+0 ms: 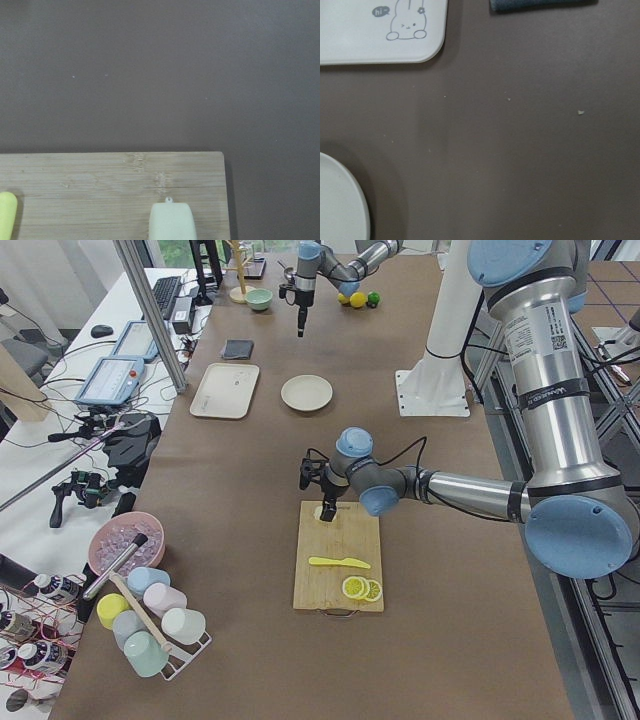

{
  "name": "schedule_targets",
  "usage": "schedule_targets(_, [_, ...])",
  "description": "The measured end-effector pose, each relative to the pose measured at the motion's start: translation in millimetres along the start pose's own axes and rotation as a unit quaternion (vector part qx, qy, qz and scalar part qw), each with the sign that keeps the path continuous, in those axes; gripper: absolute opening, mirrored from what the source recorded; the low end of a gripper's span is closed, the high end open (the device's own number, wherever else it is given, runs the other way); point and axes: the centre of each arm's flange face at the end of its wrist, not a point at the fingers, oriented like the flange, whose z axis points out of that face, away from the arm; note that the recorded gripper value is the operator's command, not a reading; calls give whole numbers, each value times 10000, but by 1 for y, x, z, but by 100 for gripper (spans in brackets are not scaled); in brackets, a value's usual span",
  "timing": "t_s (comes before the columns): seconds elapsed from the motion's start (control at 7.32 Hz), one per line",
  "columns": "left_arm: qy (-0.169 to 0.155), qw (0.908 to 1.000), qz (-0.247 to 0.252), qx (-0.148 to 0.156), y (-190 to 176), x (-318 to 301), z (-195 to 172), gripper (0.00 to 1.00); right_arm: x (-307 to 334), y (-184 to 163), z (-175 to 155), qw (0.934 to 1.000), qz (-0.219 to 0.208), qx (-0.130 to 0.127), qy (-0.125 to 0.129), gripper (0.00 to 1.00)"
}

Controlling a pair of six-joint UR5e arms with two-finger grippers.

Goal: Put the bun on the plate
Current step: 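Release the plate and withdraw the right gripper while the left gripper reaches for the bun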

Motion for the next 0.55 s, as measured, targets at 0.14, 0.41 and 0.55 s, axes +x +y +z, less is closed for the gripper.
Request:
schedule_targets(0.14, [-31, 10000, 74, -9, 3, 5, 8, 97, 10, -3, -2, 10000, -37, 41, 54, 100])
schedule_targets(0.41, [-76, 9997, 217, -12, 7, 14, 21, 97, 33, -7, -4, 9998, 12, 63, 177, 100])
schedule_targets(0.55, [-86, 9996, 254, -18, 8, 15, 24, 92, 40, -9, -5, 9998, 15, 68, 212, 100])
